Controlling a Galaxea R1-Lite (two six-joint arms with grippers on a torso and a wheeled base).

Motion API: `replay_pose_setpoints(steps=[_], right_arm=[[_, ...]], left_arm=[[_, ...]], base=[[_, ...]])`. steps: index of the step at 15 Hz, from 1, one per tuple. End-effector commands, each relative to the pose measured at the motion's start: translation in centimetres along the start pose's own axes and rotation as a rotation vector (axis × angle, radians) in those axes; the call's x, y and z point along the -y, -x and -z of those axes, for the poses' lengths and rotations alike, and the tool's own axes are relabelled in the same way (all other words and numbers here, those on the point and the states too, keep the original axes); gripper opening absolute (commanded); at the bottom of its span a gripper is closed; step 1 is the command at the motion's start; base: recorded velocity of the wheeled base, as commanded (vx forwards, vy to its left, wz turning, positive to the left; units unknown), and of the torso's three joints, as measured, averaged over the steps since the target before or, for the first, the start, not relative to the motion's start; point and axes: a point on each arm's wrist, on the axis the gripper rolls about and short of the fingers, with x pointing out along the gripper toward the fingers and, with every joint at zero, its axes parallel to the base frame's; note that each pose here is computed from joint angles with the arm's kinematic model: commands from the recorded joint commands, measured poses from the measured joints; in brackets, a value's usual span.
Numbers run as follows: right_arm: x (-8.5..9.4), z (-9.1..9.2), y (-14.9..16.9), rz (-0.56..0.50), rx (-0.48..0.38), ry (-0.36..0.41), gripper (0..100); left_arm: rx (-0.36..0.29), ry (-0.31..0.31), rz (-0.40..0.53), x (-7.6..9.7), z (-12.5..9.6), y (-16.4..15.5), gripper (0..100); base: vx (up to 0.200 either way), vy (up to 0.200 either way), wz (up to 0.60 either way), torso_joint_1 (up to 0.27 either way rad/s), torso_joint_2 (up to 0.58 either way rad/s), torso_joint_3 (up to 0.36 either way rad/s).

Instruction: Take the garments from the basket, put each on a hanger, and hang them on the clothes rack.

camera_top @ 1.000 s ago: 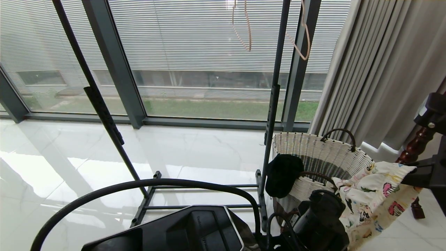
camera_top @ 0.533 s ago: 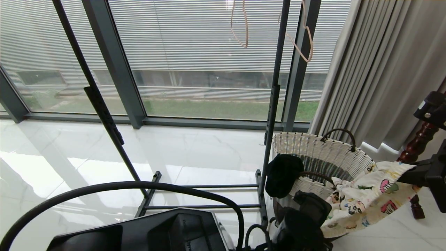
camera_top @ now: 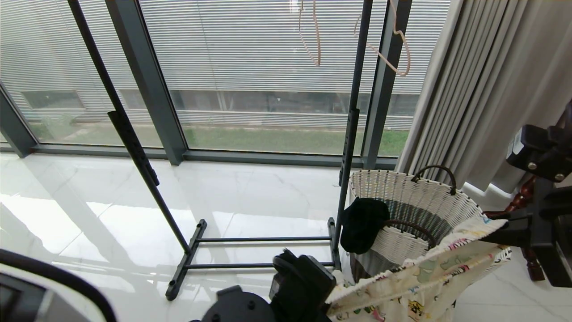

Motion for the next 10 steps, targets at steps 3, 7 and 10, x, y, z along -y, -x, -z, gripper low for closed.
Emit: replay_pose_setpoints(steps=[3, 7, 10], right_arm=[[0.0, -0.4, -1.4, -0.011, 0.000, 0.014, 0], [-0.2, -0.4, -1.8, -0.012, 0.036, 0.089, 0], [-0.2, 0.4, -3.3, 0.011, 0.106, 0.093, 0]], left_arm=[[0.131, -0.028, -0.159, -5.5, -5.4, 5.8, 0], [-0.036, -0.055, -0.155, -6.8, -6.0, 10.7, 0], [-0.068, 0.088, -0.153, -7.4, -10.5, 10.8, 0]], base=[[0.000, 0.000, 0.00, 0.000, 0.00, 0.000], [0.000, 0.000, 0.00, 0.000, 0.00, 0.000], [0.000, 0.000, 0.00, 0.000, 0.00, 0.000]])
